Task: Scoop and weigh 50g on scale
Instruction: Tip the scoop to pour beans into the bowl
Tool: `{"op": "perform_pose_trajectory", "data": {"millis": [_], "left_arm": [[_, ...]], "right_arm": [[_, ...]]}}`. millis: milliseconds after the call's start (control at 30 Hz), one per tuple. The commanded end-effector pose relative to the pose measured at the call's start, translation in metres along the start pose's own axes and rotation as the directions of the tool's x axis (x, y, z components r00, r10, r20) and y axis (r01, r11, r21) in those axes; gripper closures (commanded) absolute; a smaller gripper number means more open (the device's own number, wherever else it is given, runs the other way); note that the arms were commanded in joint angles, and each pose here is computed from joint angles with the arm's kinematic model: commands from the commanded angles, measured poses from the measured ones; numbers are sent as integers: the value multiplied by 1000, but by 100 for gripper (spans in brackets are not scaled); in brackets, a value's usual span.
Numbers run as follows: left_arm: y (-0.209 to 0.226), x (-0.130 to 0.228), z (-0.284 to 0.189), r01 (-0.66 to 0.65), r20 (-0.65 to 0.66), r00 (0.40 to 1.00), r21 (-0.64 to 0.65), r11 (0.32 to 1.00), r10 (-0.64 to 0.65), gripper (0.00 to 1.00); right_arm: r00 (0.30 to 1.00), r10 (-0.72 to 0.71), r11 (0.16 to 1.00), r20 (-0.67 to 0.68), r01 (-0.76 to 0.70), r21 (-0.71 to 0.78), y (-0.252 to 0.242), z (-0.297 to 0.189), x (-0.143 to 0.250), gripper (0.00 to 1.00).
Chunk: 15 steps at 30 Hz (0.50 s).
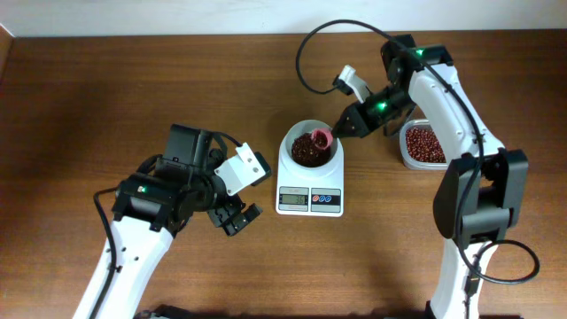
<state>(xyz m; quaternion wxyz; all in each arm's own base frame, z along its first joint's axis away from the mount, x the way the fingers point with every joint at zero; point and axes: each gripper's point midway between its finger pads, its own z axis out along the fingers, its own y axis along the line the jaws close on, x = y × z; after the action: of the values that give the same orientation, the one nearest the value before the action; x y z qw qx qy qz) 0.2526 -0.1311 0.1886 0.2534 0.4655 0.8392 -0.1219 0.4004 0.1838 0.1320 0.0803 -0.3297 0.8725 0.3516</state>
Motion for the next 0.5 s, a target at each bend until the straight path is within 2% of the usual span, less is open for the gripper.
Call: {"op": "perform_pose_trajectory", "data": {"millis": [0,267,467], "left_arm": [[3,-6,-7,-13,24,1000,-18,1000,14,1],[3,-6,-7,-13,24,1000,-18,1000,14,1],[3,-6,-7,-13,24,1000,-18,1000,14,1]], "right_arm": [[995,-66,990,-75,74,117,1,6,-6,96],[968,-169,932,-187,219,290,11,10,-21,96],[965,-156,913,-210,222,341,7,8,-21,96]]}}
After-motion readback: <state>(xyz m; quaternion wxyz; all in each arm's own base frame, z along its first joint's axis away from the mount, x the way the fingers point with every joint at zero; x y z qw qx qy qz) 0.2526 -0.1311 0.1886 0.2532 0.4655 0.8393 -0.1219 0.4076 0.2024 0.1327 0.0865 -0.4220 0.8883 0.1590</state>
